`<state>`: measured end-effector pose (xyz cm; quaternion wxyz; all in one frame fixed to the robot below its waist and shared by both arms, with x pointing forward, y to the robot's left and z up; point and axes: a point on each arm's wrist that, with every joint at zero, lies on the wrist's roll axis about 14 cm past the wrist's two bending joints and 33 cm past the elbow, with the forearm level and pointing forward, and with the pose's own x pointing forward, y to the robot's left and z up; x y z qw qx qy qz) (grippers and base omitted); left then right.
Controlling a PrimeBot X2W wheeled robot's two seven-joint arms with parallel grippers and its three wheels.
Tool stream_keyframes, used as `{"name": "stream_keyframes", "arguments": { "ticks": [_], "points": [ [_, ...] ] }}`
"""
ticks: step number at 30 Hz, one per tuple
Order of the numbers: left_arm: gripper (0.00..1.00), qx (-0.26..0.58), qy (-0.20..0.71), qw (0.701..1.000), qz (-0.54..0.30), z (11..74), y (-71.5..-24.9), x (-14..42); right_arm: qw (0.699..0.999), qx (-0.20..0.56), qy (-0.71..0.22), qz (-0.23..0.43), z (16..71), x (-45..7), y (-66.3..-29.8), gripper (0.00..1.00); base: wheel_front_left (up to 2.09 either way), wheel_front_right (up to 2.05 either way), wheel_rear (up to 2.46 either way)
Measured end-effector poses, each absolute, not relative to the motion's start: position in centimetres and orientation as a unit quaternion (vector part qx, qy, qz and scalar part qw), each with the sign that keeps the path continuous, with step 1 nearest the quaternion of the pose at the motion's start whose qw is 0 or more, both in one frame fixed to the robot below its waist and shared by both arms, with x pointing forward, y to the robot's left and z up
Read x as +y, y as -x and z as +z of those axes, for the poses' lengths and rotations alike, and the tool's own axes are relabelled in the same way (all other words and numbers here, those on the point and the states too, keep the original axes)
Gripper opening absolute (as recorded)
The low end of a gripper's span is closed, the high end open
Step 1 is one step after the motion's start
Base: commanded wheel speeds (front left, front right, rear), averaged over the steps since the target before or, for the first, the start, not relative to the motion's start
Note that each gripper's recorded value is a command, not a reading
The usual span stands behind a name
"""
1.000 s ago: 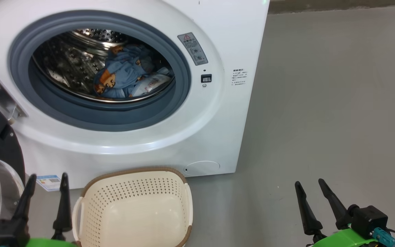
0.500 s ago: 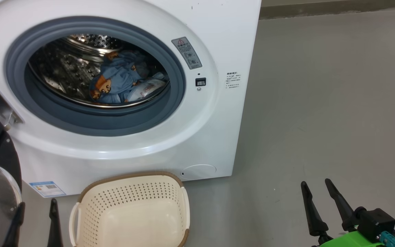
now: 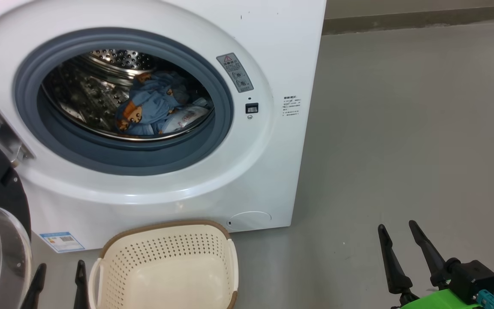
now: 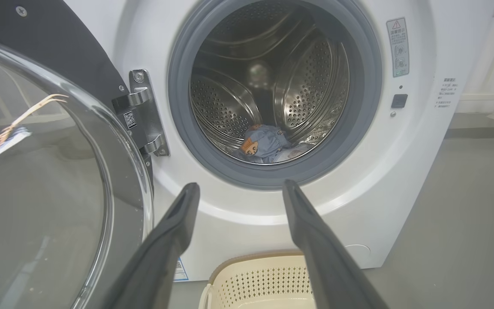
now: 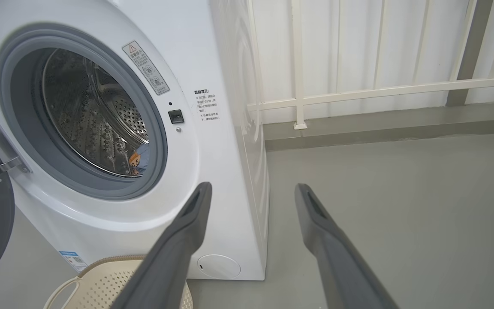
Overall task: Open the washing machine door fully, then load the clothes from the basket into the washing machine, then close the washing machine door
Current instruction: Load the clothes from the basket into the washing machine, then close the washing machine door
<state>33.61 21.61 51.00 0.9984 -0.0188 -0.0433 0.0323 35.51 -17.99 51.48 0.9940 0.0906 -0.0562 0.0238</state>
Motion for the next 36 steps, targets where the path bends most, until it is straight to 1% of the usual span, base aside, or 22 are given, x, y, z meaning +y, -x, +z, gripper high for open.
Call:
{"name": "stream_keyframes", "arguments": {
  "ticks": [12, 36],
  "points": [
    [1.00, -0.024, 0.025, 0.999, 0.021, 49.8, -33.4, 21.2, 0.994, -0.056, -0.086, 0.026, 51.5, -17.9, -35.5, 1.00, 0.00, 0.00, 0.00],
    [1.00, -0.023, 0.031, 0.999, 0.023, 49.6, -33.5, 21.2, 0.995, -0.046, -0.088, 0.034, 50.9, -17.3, -35.7, 1.00, 0.00, 0.00, 0.00]
  ]
}}
